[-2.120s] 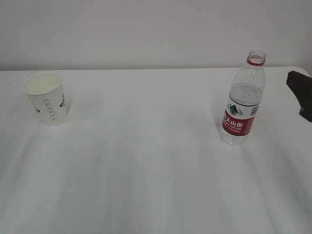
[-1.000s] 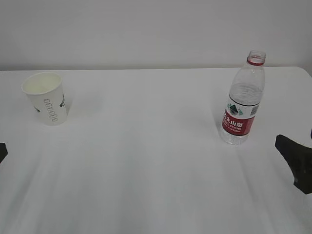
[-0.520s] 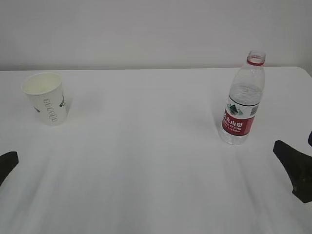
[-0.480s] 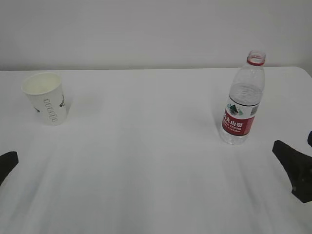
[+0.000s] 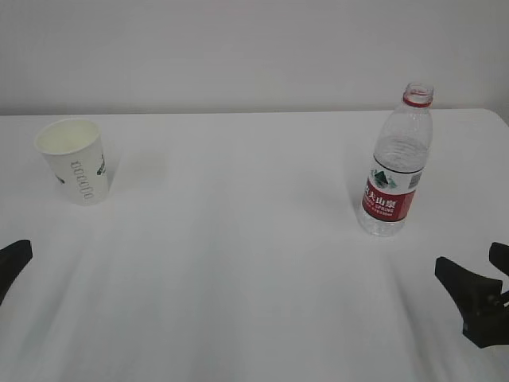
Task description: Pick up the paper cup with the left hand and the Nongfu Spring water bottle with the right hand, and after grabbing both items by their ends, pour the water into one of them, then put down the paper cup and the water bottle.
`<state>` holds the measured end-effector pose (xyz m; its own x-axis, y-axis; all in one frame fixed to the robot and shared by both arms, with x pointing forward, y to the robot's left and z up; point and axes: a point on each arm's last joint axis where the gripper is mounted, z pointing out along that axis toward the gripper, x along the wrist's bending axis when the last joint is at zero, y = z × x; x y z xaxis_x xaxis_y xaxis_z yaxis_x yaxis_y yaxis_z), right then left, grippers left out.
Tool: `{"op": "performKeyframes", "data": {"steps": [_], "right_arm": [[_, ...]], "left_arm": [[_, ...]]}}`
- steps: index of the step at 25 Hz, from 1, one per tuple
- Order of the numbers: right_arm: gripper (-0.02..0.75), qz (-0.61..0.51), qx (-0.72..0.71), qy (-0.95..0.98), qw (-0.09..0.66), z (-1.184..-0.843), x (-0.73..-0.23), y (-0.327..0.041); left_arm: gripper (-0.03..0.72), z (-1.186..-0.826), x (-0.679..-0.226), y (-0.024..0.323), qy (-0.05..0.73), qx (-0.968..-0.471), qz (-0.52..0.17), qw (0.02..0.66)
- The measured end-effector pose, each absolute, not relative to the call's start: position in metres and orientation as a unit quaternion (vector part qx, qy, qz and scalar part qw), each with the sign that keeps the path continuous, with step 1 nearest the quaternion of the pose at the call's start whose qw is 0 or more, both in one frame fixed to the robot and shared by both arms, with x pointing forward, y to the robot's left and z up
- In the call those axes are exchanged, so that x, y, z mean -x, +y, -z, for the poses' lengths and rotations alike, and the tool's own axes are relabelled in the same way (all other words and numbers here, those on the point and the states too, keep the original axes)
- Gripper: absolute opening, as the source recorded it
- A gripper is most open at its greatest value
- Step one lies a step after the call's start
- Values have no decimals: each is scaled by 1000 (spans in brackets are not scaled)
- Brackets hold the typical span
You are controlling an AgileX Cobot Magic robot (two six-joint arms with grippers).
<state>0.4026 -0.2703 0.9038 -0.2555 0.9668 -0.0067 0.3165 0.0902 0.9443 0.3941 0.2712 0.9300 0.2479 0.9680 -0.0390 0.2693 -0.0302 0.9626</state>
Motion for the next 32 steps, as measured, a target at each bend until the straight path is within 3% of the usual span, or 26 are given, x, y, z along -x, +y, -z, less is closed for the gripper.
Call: {"op": "performKeyframes", "data": {"steps": [13, 32], "right_arm": [[590, -461, -483, 646, 369, -907, -411, -270], [590, -470, -469, 640, 387, -912, -437, -268]], "left_arm": [[587, -891, -418, 270, 531, -640, -327, 448], [587, -900, -443, 269, 517, -620, -354, 472]]}}
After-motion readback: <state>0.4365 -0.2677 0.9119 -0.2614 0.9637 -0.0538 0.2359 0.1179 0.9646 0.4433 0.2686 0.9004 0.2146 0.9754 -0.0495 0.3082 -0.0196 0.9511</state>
